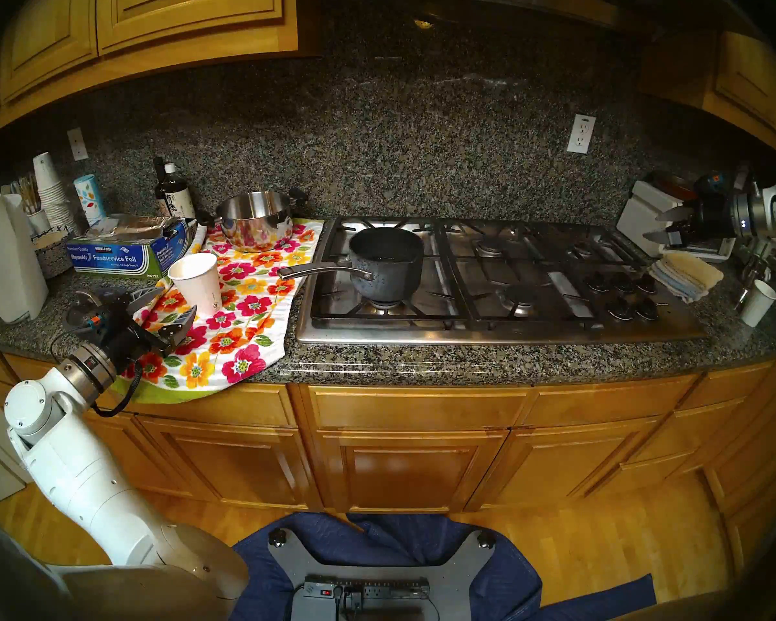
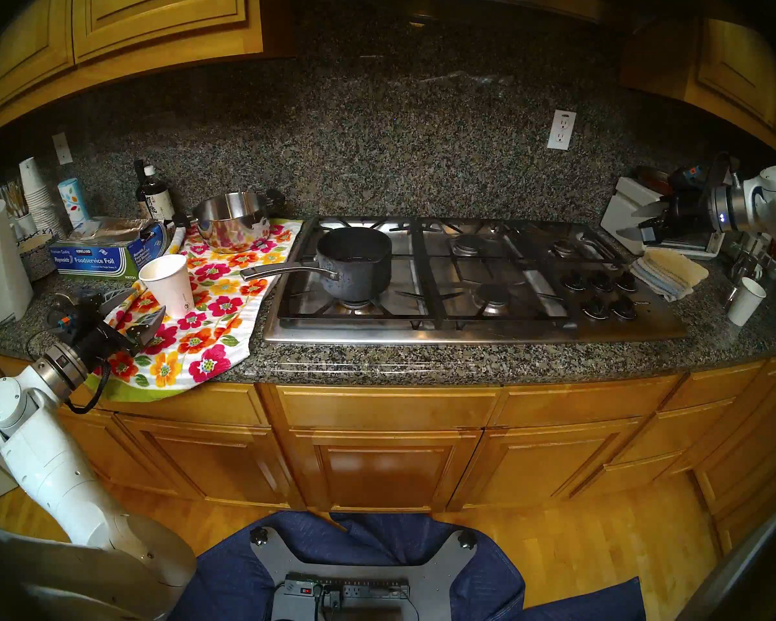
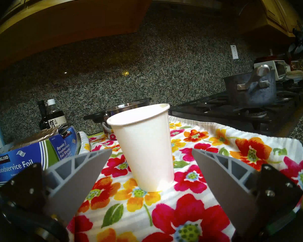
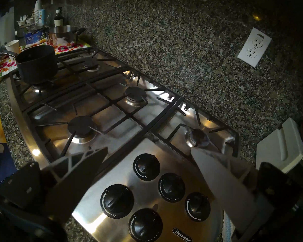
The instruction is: Pick up the water cup, pour water into the pot, turn on the stove
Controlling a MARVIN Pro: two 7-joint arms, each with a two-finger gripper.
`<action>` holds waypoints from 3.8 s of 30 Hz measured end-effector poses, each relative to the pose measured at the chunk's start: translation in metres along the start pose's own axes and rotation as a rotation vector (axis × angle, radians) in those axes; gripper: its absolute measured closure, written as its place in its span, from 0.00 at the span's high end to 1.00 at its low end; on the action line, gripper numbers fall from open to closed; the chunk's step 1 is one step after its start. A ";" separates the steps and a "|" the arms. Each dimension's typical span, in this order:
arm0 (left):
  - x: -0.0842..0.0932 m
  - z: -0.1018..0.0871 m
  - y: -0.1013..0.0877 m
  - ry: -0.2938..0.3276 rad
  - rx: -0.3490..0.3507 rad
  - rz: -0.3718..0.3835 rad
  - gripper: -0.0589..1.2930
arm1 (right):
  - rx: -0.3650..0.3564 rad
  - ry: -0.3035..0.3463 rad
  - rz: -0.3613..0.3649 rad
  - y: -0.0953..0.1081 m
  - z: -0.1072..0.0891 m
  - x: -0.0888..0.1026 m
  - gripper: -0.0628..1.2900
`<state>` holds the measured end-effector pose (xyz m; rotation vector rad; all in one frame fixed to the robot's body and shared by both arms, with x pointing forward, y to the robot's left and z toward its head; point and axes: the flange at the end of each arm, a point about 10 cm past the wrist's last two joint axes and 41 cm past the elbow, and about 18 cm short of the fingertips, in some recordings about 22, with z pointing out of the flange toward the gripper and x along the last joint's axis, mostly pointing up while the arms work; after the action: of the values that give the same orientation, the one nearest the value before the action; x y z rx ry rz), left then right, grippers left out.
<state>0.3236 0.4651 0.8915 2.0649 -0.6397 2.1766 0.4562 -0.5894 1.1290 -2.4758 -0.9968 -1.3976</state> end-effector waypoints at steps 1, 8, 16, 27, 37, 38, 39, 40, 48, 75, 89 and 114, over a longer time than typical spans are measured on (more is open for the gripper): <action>0.000 0.000 0.000 0.000 0.000 0.000 0.96 | 0.005 -0.004 0.012 -0.001 0.002 0.000 0.96; 0.000 0.000 0.000 0.000 0.000 0.000 0.96 | 0.036 -0.051 0.076 -0.014 0.015 -0.004 0.96; 0.000 0.000 0.000 0.000 -0.001 0.000 0.96 | 0.053 -0.173 0.066 -0.031 0.028 -0.019 0.96; 0.000 0.000 0.000 -0.001 -0.002 0.001 0.96 | 0.012 -0.251 0.071 -0.045 0.038 -0.028 0.96; 0.000 0.000 0.000 -0.001 -0.002 0.001 0.96 | -0.067 -0.177 0.204 -0.048 0.041 -0.015 0.96; 0.000 0.000 0.000 -0.001 -0.002 0.001 0.96 | -0.075 -0.177 0.215 -0.049 0.043 -0.015 0.96; 0.000 0.000 0.000 -0.001 -0.002 0.001 0.96 | -0.083 -0.179 0.222 -0.050 0.044 -0.015 0.96; 0.000 0.000 0.000 -0.001 -0.002 0.001 0.96 | -0.093 -0.183 0.229 -0.052 0.046 -0.015 0.96; 0.000 0.000 0.000 -0.001 -0.002 0.001 0.96 | -0.154 -0.200 0.260 -0.058 0.054 -0.019 0.96; 0.000 0.000 0.000 0.000 -0.002 0.001 0.96 | -0.189 -0.252 0.375 -0.058 0.063 -0.030 0.96; 0.000 0.000 0.000 0.001 -0.003 0.001 0.96 | -0.175 -0.303 0.382 -0.075 0.078 -0.035 0.96; 0.000 0.000 0.000 0.001 -0.003 0.001 0.96 | -0.194 -0.309 0.418 -0.089 0.075 -0.041 0.96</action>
<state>0.3236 0.4650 0.8917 2.0631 -0.6439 2.1755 0.4422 -0.5097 1.0363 -2.8809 -0.3513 -1.0448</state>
